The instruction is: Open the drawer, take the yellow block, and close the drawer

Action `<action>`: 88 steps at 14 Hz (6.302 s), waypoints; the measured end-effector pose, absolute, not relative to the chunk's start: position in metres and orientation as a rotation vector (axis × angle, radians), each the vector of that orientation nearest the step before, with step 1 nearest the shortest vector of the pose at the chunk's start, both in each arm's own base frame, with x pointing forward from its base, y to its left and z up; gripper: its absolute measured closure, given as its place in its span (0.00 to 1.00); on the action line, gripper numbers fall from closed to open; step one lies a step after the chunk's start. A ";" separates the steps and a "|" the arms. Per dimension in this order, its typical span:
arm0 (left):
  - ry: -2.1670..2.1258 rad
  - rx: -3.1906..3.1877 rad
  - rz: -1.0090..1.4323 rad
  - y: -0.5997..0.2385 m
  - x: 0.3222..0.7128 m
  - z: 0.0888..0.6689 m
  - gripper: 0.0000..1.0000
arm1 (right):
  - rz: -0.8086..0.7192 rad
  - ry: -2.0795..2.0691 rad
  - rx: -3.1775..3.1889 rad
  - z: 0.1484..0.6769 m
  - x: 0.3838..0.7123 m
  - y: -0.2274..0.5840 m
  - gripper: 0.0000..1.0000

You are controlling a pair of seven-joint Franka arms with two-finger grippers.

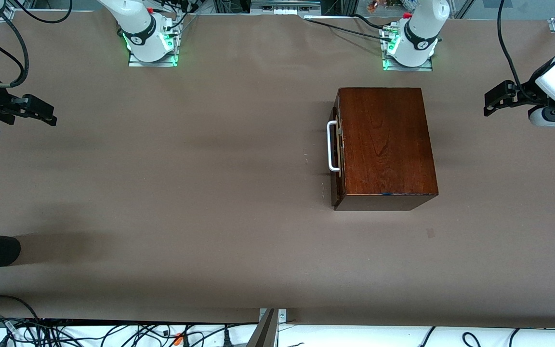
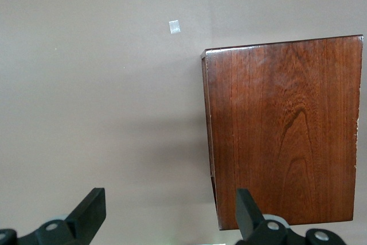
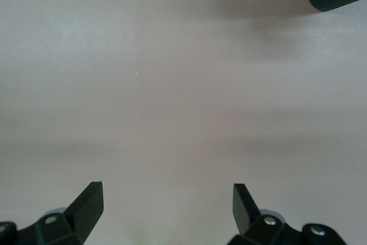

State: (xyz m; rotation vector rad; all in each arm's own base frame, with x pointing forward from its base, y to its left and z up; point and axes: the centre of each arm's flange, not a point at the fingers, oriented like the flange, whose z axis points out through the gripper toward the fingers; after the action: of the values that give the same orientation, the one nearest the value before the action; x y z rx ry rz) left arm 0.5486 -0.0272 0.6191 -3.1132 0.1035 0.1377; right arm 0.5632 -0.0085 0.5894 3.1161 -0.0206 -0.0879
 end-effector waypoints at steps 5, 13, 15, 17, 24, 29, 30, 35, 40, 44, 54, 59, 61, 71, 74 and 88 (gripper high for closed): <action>0.100 -3.113 0.141 -0.026 0.548 0.619 0.00 | -0.086 -0.021 3.116 0.590 0.563 -0.009 0.00; 0.100 -3.112 0.166 -0.026 0.547 0.618 0.00 | -0.081 -0.021 3.116 0.592 0.563 -0.009 0.00; 0.100 -3.112 0.167 -0.026 0.547 0.617 0.00 | -0.080 -0.021 3.116 0.592 0.563 -0.009 0.00; 0.100 -3.111 0.169 -0.026 0.547 0.617 0.00 | -0.080 -0.021 3.116 0.592 0.563 -0.009 0.00; 0.100 -3.111 0.177 -0.026 0.546 0.617 0.00 | -0.080 -0.021 3.116 0.592 0.563 -0.009 0.00; 0.164 -3.096 0.322 -0.047 0.544 0.597 0.00 | -0.079 -0.021 3.116 0.592 0.563 -0.009 0.00; 0.214 -3.088 0.360 -0.065 0.546 0.587 0.00 | -0.079 -0.021 3.116 0.592 0.563 -0.009 0.00; 0.334 -3.058 0.436 -0.173 0.552 0.535 0.00 | -0.077 -0.022 3.116 0.593 0.563 -0.009 0.00; 0.175 -3.055 0.392 -0.298 0.536 0.486 0.00 | -0.075 -0.022 3.116 0.593 0.563 -0.009 0.00; 0.134 -3.044 0.363 -0.365 0.525 0.443 0.00 | -0.074 -0.023 3.116 0.594 0.563 -0.009 0.00; 0.150 -2.818 0.145 -0.471 0.475 0.319 0.00 | -0.074 -0.023 3.116 0.594 0.563 -0.009 0.00; 0.132 -2.747 0.068 -0.464 0.477 0.292 0.00 | -0.074 -0.024 3.116 0.594 0.563 -0.009 0.00; 0.094 -2.738 0.062 -0.462 0.475 0.287 0.00 | -0.074 -0.024 3.116 0.594 0.563 -0.009 0.00; 0.016 -2.740 0.035 -0.453 0.479 0.268 0.00 | -0.074 -0.024 3.116 0.594 0.563 -0.009 0.00; 0.016 -2.744 0.036 -0.452 0.479 0.260 0.00 | -0.074 -0.024 3.116 0.594 0.563 -0.009 0.00; -0.081 -2.862 -0.006 -0.466 0.482 0.266 0.00 | -0.073 -0.024 3.116 0.594 0.563 -0.009 0.00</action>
State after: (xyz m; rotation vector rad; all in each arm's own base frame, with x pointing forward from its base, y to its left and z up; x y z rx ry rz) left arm 0.4820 -0.4657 0.2657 -2.8624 -0.0811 -0.0064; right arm 0.5634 -0.0094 0.5939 3.1165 -0.0235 -0.0735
